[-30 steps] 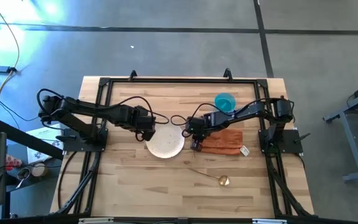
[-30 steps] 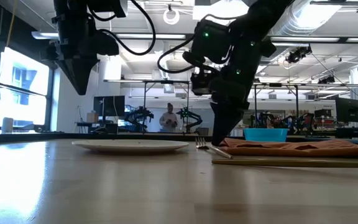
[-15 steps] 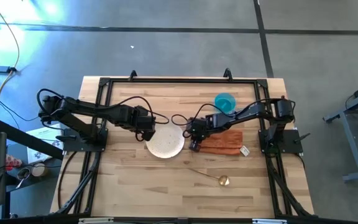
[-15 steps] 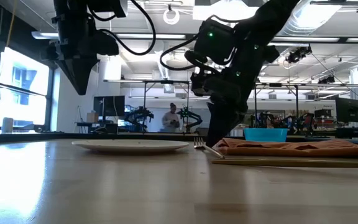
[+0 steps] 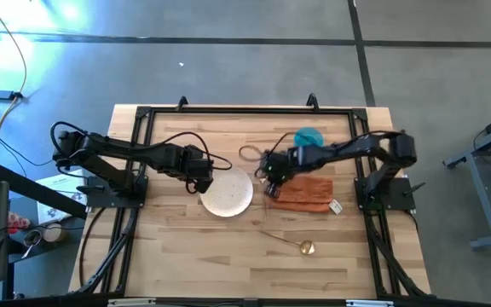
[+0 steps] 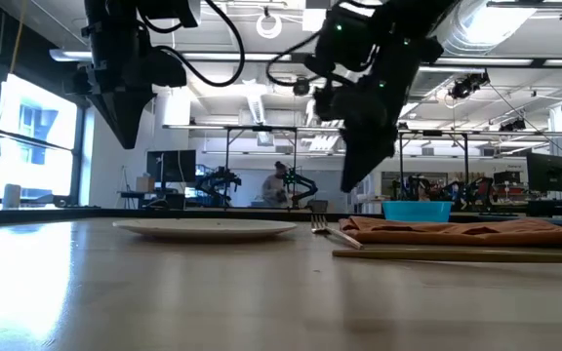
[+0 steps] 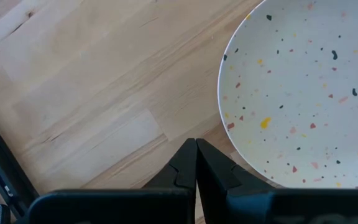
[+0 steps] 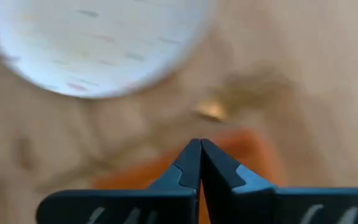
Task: Set table place
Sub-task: Put the blue bowl on top of the white plate
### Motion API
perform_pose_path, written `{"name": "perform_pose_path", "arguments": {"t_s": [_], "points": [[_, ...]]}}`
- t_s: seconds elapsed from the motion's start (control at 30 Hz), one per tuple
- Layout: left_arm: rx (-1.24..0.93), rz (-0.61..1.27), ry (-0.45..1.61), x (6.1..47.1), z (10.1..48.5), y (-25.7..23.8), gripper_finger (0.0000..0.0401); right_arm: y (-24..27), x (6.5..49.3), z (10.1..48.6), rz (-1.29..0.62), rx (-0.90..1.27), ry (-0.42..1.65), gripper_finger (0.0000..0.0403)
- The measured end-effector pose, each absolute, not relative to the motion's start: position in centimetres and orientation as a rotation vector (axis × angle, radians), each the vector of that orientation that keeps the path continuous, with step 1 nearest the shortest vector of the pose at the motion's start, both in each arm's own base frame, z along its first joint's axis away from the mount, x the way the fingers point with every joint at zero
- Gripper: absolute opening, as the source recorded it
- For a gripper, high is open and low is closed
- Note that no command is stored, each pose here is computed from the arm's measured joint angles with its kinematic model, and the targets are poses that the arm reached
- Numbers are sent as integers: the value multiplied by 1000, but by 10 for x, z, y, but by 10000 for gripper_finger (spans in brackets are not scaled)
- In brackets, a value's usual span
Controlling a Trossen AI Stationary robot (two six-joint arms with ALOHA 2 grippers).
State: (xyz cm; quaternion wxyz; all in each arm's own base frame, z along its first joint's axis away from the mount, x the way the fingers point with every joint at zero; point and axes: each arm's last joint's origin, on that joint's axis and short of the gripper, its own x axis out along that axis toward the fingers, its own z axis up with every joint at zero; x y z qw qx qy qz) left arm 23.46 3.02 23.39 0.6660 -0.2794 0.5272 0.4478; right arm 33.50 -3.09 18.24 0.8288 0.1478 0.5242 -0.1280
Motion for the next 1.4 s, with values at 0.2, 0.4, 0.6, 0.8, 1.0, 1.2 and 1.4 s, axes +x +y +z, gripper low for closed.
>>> {"name": "perform_pose_path", "arguments": {"t_s": [0.2, 0.4, 0.6, 0.8, 1.0, 1.2, 1.4], "points": [[-631, 1010, 1189, 235, 234, 30, 0, -89, 286, 217, -474, 344, 1212, 0], [-636, 1005, 1177, 236, 234, 30, 1, -142, 232, 242, -637, 436, 1233, 35], [-645, 996, 1155, 238, 234, 30, 1, -177, 194, 246, -767, 535, 1254, 113], [-665, 986, 1117, 242, 235, 31, 1, -204, 183, 232, -817, 573, 1273, 174], [-666, 985, 1113, 242, 235, 31, 1, -223, 184, 209, -814, 590, 1321, 200], [-666, 985, 1113, 242, 235, 31, 1, -233, 191, 178, -783, 612, 1409, 201], [-668, 983, 1114, 242, 235, 31, 1, -237, 196, 151, -723, 688, 1480, 177]]}}
